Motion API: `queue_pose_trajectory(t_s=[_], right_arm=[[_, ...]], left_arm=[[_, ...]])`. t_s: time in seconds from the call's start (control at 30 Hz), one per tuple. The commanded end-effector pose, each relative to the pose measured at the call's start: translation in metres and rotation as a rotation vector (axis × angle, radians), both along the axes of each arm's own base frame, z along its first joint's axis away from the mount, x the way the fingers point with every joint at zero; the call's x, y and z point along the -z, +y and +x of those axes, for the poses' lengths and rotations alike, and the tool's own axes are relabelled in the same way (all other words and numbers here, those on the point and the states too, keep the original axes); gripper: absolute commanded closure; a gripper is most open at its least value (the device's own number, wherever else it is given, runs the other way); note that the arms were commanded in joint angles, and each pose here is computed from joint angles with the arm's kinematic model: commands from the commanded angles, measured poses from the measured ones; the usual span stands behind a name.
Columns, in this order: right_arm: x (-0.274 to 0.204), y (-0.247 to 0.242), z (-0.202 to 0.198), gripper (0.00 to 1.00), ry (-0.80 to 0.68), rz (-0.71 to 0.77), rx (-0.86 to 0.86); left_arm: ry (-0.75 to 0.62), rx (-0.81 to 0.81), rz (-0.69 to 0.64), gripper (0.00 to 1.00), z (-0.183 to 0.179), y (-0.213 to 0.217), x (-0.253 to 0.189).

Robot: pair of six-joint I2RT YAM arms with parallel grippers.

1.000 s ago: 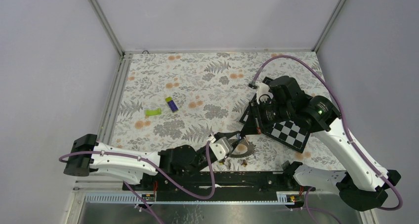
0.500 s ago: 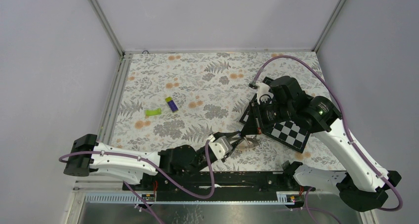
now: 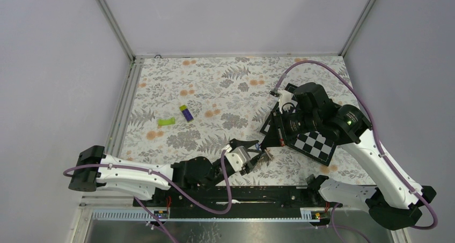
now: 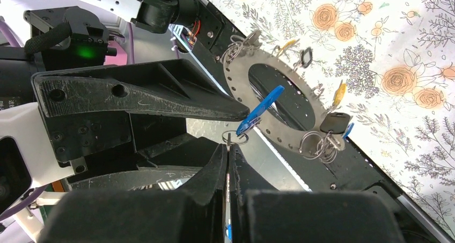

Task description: Remove the keys from the keyring

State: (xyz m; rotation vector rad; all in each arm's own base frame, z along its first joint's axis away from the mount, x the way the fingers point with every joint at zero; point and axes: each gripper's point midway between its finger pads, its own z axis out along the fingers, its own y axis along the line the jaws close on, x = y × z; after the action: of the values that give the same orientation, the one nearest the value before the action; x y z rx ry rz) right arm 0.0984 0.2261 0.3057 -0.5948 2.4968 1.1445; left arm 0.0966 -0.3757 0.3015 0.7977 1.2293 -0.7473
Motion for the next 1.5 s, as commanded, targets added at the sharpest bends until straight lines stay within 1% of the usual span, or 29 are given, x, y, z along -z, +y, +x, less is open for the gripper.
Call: queue_pose_trajectory(t_s=[0.0,0.07,0.13,0.17,0.2,0.3,0.37,0.57,0.73,0.77,0.8,0.83,0.93,1.03,1.13,1.17,1.23,1.37,1.47], right_arm=[[-0.022,0.006,-0.032,1.0,0.07,0.111,-0.121],[-0.022,0.008,-0.032,1.0,0.076,0.116,-0.124],[-0.023,0.009,-0.034,1.0,0.084,0.125,-0.128],[-0.023,0.009,-0.034,1.0,0.086,0.129,-0.132],[-0.023,0.009,-0.035,1.0,0.088,0.131,-0.134],[-0.022,0.009,-0.036,1.0,0.095,0.128,-0.136],[-0.021,0.009,-0.036,1.0,0.098,0.127,-0.14],[-0.019,0.008,-0.035,1.0,0.087,0.119,-0.136],[-0.014,0.004,-0.029,1.0,0.046,0.094,-0.111],[-0.014,0.003,-0.028,0.97,0.037,0.095,-0.107],[-0.013,0.003,-0.028,0.89,0.032,0.094,-0.103],[-0.013,0.003,-0.028,0.86,0.027,0.098,-0.103],[-0.015,0.003,-0.028,0.79,0.018,0.104,-0.105],[-0.016,0.002,-0.028,0.74,0.01,0.104,-0.104],[-0.014,0.0,-0.028,0.65,0.007,0.094,-0.101],[-0.013,-0.001,-0.028,0.64,0.006,0.089,-0.101],[-0.013,-0.002,-0.029,0.64,0.004,0.089,-0.099],[-0.011,-0.003,-0.03,0.72,0.007,0.094,-0.095],[-0.005,-0.005,-0.025,0.72,0.002,0.065,-0.059]], left_arm=[[0.008,-0.101,-0.096,0.56,0.022,0.014,-0.026],[0.006,-0.099,-0.098,0.58,0.022,0.014,-0.026],[0.004,-0.096,-0.097,0.64,0.022,0.013,-0.026],[0.003,-0.095,-0.095,0.69,0.022,0.012,-0.026],[0.002,-0.094,-0.094,0.76,0.022,0.011,-0.026],[-0.001,-0.094,-0.094,0.89,0.022,0.01,-0.027],[-0.003,-0.094,-0.093,0.99,0.023,0.01,-0.026],[-0.008,-0.09,-0.095,1.0,0.022,0.009,-0.029],[-0.005,-0.081,-0.1,1.0,0.021,0.012,-0.031],[-0.005,-0.081,-0.101,1.0,0.021,0.013,-0.032],[-0.005,-0.078,-0.101,1.0,0.02,0.013,-0.032],[-0.004,-0.077,-0.099,1.0,0.02,0.014,-0.032],[-0.002,-0.076,-0.1,1.0,0.02,0.015,-0.032],[0.0,-0.075,-0.098,1.0,0.02,0.015,-0.03],[0.002,-0.075,-0.1,1.0,0.019,0.016,-0.031],[0.002,-0.075,-0.1,1.0,0.02,0.016,-0.031],[0.004,-0.076,-0.099,1.0,0.02,0.017,-0.031],[0.006,-0.075,-0.1,1.0,0.019,0.018,-0.03],[0.013,-0.085,-0.095,1.0,0.021,0.018,-0.027]])
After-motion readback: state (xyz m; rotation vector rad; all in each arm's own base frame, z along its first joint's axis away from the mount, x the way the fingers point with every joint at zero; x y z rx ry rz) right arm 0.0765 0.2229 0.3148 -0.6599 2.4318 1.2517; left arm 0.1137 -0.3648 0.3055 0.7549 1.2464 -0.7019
